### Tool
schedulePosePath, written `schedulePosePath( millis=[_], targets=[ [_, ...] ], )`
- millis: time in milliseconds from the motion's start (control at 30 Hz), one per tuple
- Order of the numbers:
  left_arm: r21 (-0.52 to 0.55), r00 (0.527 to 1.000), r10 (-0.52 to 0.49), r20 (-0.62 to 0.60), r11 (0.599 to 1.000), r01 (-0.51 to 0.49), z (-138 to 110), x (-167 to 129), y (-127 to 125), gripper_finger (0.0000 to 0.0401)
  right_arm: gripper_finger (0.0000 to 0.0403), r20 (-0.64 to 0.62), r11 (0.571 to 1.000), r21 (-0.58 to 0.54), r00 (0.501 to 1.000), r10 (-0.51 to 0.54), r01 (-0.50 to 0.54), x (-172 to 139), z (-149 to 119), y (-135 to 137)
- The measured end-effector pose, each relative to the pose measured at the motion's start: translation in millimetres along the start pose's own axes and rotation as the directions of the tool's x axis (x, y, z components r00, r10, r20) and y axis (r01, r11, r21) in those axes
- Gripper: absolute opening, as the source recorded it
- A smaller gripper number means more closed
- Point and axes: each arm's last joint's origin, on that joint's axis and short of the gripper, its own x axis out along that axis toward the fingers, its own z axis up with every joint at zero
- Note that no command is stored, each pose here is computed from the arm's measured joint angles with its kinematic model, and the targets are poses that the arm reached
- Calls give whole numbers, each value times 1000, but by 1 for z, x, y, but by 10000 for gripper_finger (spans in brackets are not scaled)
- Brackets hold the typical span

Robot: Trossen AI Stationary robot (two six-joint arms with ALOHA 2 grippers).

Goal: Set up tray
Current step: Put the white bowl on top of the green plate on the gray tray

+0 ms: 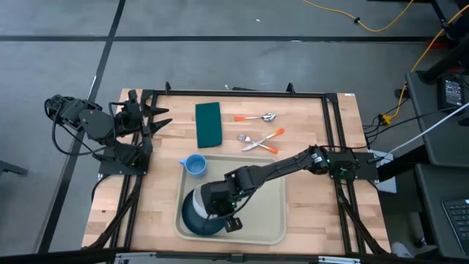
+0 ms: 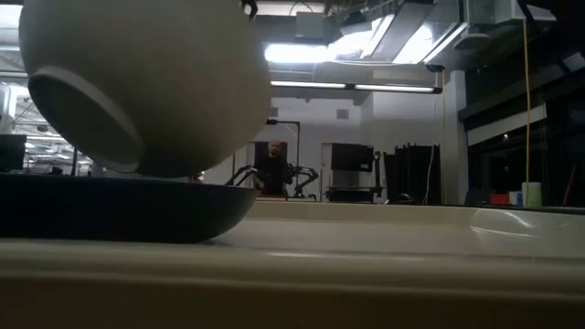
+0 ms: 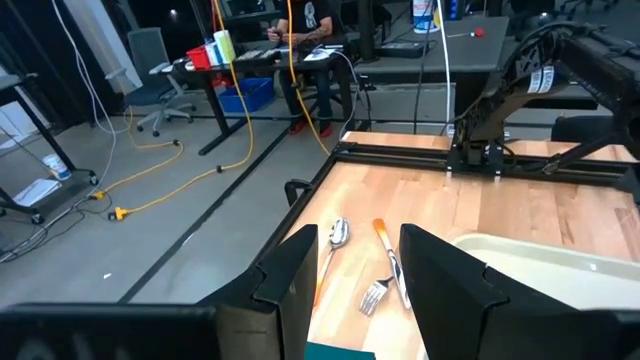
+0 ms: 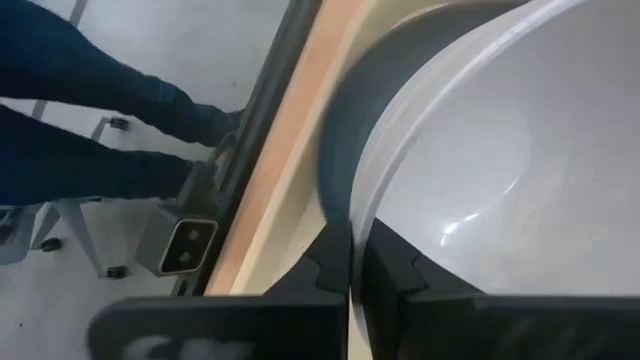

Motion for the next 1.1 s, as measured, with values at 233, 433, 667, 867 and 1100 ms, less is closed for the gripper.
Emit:
schedulePosePath(
  millis=[233,433,667,867,1100],
  targets=[
    [-9,1000,0,0,1000,0,0,0,0,139,10,1,1000,-7,1000,-3,3,0,0,2],
    [-31,999,-39,-14,999,38,0,2,-4,139,10,60,1000,15,998,15,-16,-22,6,5],
    [4,985,-155,-82,988,156,-2,14,-24,139,10,198,996,-18,976,88,-86,-107,12,36],
    [35,964,-222,-147,973,230,-5,26,-43,139,10,-44,991,-91,994,-102,98,-153,-27,50],
    [90,964,-232,-129,966,244,-2,35,-55,139,10,-160,889,-384,930,-332,251,-167,-46,59]
  ],
)
